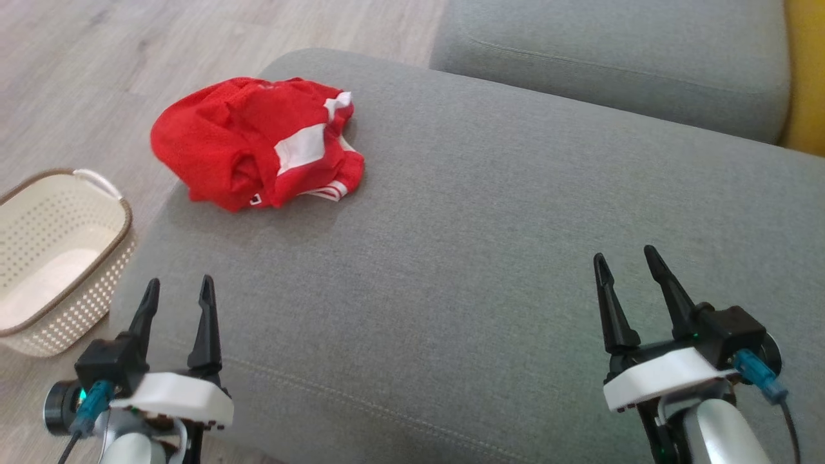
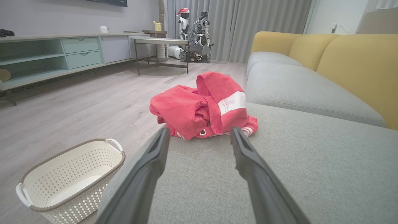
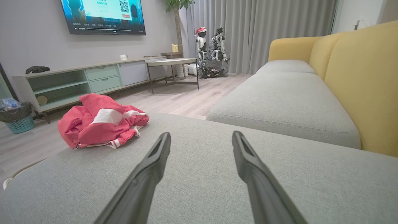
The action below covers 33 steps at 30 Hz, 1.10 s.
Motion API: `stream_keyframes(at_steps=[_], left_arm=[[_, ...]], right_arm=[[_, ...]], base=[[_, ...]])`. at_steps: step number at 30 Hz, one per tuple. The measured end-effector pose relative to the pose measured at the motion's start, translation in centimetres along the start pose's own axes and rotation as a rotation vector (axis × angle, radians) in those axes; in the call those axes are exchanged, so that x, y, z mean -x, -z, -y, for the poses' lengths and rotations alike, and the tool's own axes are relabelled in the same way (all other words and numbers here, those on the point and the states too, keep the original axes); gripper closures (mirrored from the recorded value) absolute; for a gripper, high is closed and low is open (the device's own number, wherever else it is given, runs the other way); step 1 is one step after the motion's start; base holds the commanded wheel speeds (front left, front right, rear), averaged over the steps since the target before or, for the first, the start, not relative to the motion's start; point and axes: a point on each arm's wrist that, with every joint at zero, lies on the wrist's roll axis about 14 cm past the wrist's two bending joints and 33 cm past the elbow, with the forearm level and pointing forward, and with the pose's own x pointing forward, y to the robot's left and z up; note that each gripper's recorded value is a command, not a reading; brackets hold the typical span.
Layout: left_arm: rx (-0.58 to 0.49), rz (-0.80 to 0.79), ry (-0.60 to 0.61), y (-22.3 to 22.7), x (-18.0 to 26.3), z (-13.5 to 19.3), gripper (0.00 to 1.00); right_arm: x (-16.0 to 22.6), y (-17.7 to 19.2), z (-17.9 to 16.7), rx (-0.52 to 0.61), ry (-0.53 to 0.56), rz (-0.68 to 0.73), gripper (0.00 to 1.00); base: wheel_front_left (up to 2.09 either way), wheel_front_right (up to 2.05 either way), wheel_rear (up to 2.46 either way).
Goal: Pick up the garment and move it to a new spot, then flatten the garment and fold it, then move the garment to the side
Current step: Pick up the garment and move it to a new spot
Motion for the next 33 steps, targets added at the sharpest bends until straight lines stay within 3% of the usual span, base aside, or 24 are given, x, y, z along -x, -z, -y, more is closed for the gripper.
stream_keyframes(at_steps=[22, 33], left_arm=[[-0.013, -0.011, 0.051, 0.2, -0.7, 1.1, 0.00], [-0.037, 0.049, 0.150, -2.7, -10.1, 4.0, 0.00]], right_arm=[[0.1, 0.8, 0.4, -0.011, 0.009, -0.021, 0.00], [-2.2, 1.7, 2.4, -0.018, 0.033, -0.043, 0.00]], base=[[0.00, 0.00, 0.00], [0.00, 0.00, 0.00]])
